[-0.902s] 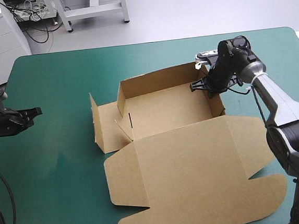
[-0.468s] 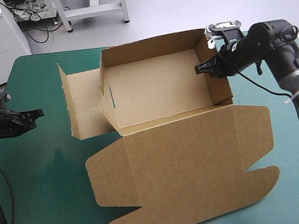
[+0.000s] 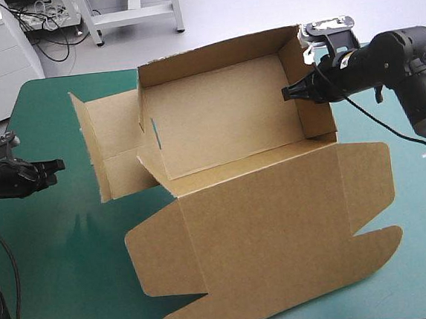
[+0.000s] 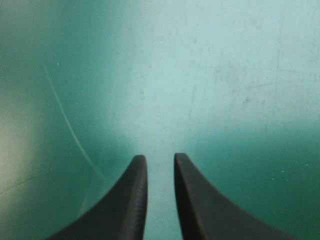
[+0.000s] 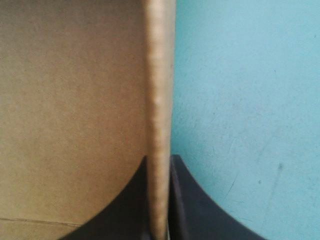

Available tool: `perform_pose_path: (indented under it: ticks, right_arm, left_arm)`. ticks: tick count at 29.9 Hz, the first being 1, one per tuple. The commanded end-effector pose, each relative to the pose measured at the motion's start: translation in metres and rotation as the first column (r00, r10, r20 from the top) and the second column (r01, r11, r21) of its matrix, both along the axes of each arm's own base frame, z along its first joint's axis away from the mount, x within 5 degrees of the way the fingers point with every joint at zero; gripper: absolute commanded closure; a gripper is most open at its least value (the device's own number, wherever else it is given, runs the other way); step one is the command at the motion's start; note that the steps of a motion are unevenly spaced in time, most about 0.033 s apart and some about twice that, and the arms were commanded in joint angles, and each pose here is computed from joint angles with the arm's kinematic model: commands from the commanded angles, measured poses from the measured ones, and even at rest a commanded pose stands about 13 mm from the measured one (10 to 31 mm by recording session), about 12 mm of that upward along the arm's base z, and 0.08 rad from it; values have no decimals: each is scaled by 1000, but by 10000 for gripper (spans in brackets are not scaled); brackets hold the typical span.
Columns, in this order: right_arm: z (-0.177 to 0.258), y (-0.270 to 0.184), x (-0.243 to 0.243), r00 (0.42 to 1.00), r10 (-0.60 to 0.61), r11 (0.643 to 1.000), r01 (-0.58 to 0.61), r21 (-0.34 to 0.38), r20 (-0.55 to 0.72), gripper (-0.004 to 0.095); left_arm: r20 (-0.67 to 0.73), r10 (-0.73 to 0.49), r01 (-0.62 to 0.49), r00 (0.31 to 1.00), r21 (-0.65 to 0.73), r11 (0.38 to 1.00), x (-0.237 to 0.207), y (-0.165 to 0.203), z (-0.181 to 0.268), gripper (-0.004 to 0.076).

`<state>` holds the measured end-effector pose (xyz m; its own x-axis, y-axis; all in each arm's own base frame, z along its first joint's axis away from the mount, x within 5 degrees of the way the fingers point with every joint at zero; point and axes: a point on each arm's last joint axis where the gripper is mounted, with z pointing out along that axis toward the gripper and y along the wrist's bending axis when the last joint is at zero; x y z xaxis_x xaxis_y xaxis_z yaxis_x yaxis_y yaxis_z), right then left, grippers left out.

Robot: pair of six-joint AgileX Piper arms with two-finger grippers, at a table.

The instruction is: Fold the box

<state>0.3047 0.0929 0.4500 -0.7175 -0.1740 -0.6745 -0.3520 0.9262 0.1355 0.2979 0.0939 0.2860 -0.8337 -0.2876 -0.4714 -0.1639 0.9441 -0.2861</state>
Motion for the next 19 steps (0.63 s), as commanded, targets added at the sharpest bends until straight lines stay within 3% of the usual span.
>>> perform_pose_path:
  ticks: [1,4,10,19]
  right_arm:
    - [27,0,-11,991,16,997,-26,73,137,916]
    - [28,2,-12,990,39,995,-51,83,137,916]
    - [30,6,-13,987,59,990,-77,122,147,916]
    - [33,6,-7,979,34,990,-62,131,202,916]
  left_arm:
    - [80,15,-13,997,-31,999,-2,-4,20,357]
    - [70,25,-16,997,-122,992,-2,-10,22,216]
    - [157,-68,122,985,-364,923,5,-31,28,211]
    - [313,-201,344,928,-515,786,13,-84,46,211]
